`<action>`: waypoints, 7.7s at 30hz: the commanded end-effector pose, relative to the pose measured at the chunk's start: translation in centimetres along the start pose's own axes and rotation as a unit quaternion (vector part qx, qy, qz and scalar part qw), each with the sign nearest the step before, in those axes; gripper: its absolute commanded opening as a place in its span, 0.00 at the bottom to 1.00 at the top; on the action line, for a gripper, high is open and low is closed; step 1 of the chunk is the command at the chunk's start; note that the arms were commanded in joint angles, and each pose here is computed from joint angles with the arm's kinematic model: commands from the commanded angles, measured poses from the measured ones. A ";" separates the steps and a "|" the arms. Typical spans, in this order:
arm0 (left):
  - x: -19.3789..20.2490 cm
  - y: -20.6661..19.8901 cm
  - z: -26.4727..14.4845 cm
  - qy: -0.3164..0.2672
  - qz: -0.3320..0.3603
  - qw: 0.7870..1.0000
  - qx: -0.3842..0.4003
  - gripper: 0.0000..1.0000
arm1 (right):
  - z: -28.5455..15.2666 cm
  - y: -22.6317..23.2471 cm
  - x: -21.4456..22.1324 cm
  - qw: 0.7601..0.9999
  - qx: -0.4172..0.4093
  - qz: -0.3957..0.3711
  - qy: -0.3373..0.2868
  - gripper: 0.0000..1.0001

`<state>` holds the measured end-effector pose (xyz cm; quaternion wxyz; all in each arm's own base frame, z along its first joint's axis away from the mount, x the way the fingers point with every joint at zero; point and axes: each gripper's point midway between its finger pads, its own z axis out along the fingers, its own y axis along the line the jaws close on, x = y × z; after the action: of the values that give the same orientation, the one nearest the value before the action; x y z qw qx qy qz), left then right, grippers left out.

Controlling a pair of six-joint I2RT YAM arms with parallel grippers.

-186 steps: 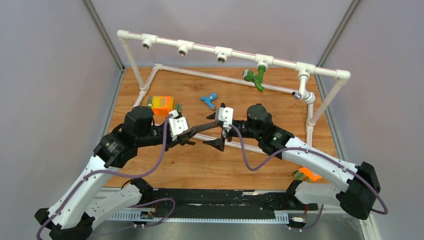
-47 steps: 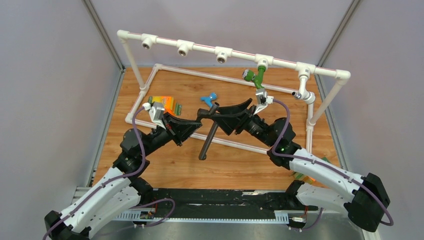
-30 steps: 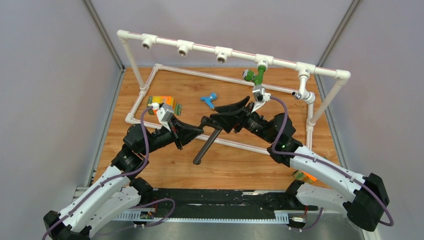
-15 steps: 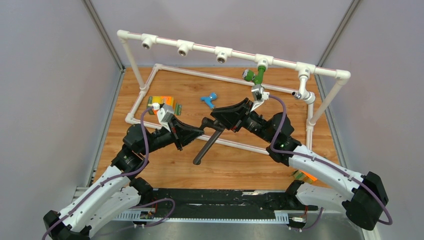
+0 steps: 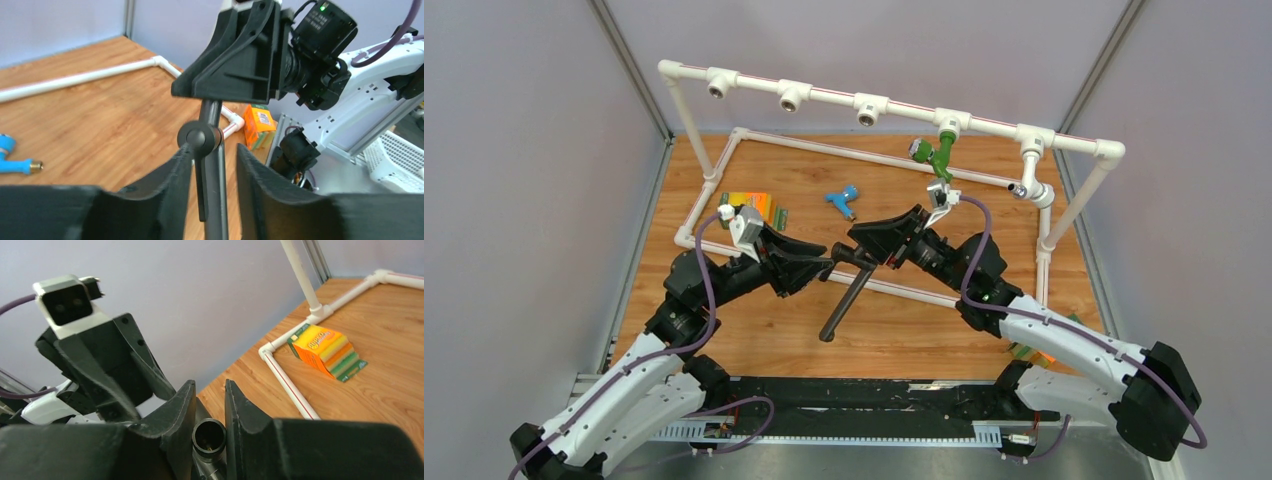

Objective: Install the water faucets

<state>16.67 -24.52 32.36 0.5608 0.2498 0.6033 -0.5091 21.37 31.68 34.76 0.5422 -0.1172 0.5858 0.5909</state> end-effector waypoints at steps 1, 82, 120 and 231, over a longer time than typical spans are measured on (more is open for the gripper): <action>-2.1 -0.2 0.1 -0.044 0.025 0.999 0.001 0.49 | -0.2 1.1 -2.7 0.998 -0.006 0.025 -0.058 0.00; 1.6 0.6 5.5 -0.196 -0.092 0.973 0.074 0.36 | -1.1 -0.8 -0.7 0.954 0.031 0.251 -0.160 0.00; 1.8 15.2 -9.7 -0.094 -0.178 0.891 -0.407 0.00 | -1.0 -10.2 12.4 0.899 0.113 -0.292 0.308 0.96; -11.9 9.7 -6.8 -0.189 -0.169 0.910 -0.327 0.00 | 6.9 -6.7 -14.1 0.769 0.112 -0.568 0.270 0.96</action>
<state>24.50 -10.02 32.36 0.5887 -0.1678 0.7201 -0.3266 33.39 28.78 44.34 0.6191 -0.4719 0.6227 0.0790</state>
